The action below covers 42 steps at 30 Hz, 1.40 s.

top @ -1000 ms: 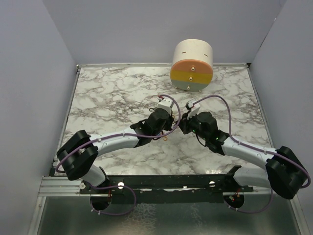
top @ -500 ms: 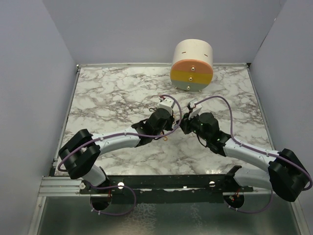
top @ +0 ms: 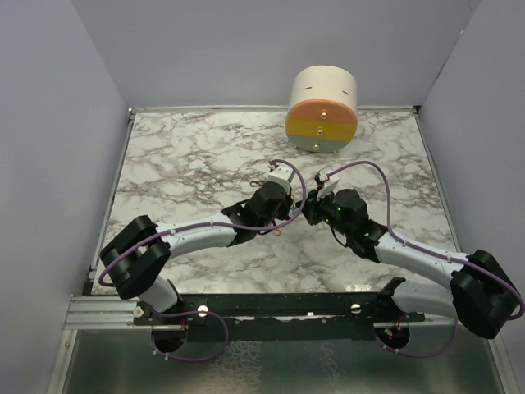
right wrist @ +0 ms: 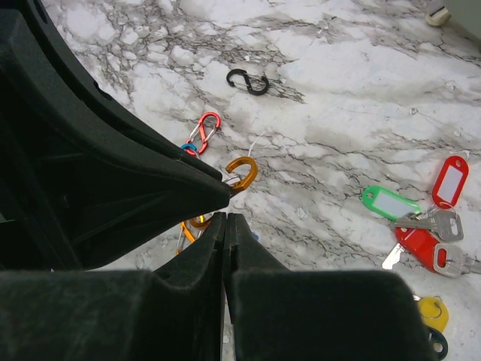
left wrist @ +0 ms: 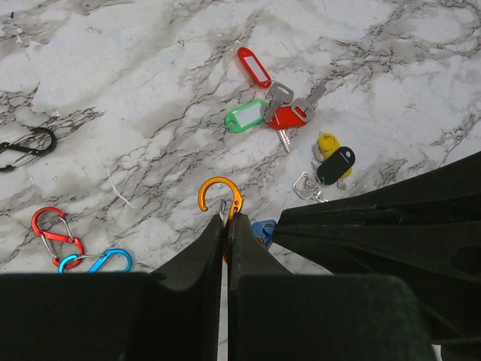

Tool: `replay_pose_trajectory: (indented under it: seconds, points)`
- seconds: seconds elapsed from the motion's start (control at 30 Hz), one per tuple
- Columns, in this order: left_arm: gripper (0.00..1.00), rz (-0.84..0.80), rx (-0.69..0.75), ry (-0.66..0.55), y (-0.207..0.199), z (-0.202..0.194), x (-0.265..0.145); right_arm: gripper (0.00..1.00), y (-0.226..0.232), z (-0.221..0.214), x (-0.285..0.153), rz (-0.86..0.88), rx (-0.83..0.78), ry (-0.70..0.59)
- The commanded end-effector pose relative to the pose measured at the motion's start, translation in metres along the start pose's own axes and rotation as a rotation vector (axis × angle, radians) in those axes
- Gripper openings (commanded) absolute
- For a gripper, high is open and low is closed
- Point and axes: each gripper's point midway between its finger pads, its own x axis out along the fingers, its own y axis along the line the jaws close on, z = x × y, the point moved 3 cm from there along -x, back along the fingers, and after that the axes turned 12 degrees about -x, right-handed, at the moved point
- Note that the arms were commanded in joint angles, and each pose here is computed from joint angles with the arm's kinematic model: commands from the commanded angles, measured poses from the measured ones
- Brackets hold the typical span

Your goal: Put the keys on the keyring

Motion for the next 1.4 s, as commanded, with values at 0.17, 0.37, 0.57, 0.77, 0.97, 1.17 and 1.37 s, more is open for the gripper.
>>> replay_pose_trajectory:
  seconds: [0.17, 0.37, 0.57, 0.77, 0.97, 1.17, 1.37]
  points:
    - [0.00, -0.062, 0.007, -0.010, -0.018, 0.007, 0.002, 0.01, 0.002, 0.008, 0.000, 0.005, -0.008, -0.045]
    - [0.00, -0.068, 0.009, -0.013, -0.020, 0.008, 0.002, 0.01, 0.004, 0.008, 0.001, 0.018, -0.012, -0.044]
    - [0.00, -0.065, 0.007, -0.021, -0.020, 0.010, 0.001, 0.01, 0.006, 0.007, 0.002, 0.032, -0.017, -0.041]
    - [0.00, -0.064, 0.002, -0.032, -0.020, 0.012, -0.002, 0.01, 0.008, 0.006, 0.002, 0.051, -0.022, -0.040]
    - [0.00, -0.062, 0.001, -0.037, -0.020, 0.013, -0.003, 0.01, 0.011, 0.006, 0.002, 0.070, -0.027, -0.039]
    - [0.00, -0.057, 0.001, -0.042, -0.018, 0.014, -0.004, 0.01, 0.014, 0.004, 0.001, 0.084, -0.033, -0.040]
    - [0.00, -0.052, -0.003, -0.045, -0.017, 0.014, -0.004, 0.01, 0.016, 0.002, 0.001, 0.092, -0.037, -0.034]
